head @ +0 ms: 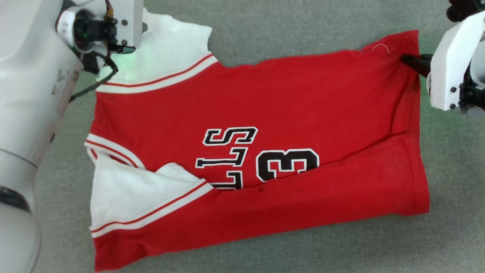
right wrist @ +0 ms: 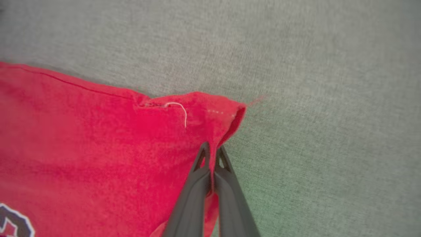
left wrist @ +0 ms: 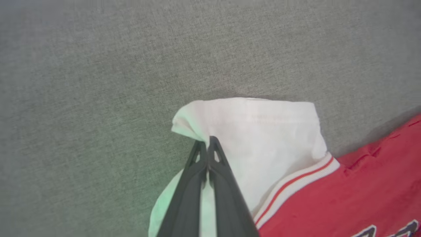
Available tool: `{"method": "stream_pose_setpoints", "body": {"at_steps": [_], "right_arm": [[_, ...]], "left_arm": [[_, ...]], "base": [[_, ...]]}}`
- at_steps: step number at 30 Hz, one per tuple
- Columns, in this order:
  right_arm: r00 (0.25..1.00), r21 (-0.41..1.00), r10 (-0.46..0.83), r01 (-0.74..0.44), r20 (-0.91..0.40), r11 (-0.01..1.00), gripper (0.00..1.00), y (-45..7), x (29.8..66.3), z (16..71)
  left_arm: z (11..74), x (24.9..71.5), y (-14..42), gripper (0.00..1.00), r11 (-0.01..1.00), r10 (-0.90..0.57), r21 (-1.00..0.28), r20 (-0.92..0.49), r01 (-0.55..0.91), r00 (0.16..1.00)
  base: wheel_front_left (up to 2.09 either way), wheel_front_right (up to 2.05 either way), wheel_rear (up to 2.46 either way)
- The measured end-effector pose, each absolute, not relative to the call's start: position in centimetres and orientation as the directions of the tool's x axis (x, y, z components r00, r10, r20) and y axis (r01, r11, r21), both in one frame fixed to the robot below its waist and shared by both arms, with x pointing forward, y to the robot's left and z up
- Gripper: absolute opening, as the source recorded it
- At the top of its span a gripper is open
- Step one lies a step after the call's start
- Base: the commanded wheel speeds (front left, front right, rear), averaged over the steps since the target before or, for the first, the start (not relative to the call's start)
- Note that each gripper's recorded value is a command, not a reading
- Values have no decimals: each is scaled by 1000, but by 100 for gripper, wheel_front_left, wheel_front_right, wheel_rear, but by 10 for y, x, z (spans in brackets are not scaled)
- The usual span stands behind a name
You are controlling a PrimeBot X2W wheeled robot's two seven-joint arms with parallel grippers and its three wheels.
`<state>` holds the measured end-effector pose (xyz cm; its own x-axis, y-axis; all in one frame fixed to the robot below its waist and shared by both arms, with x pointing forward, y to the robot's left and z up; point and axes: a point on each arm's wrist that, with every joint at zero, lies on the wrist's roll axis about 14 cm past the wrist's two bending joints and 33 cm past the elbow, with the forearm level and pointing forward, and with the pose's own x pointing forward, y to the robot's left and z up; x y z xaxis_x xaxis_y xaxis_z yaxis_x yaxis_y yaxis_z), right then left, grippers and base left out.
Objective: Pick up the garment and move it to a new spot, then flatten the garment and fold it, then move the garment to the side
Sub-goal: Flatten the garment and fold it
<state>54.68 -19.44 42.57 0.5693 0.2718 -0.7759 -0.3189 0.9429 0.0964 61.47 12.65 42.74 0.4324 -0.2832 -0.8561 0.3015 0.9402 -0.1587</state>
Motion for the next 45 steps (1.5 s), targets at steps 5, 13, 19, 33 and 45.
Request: {"method": "stream_pose_setpoints", "body": {"at_steps": [5, 13, 19, 33, 45], "right_arm": [[626, 72, 292, -353, -723, 933, 0, -191, 541, 447], [679, 61, 332, -389, -655, 919, 0, -190, 516, 478], [683, 63, 358, -417, -636, 907, 0, -189, 486, 491], [611, 132, 398, -433, -685, 892, 0, -182, 424, 478], [556, 168, 387, -404, -736, 899, 15, -176, 405, 454]], "left_arm": [[457, 609, 135, 0, 939, -291, -150, -827, 309, 482], [505, 581, 153, 0, 936, -300, -127, -780, 330, 550], [532, 542, 171, 0, 939, -290, -108, -762, 327, 579], [507, 391, 167, 0, 937, -300, -190, -865, 292, 401], [462, 374, 158, 47, 941, -303, -238, -907, 239, 292]], "base": [[0, 0, 0], [0, 0, 0], [0, 0, 0], [0, 0, 0], [0, 0, 0]]}}
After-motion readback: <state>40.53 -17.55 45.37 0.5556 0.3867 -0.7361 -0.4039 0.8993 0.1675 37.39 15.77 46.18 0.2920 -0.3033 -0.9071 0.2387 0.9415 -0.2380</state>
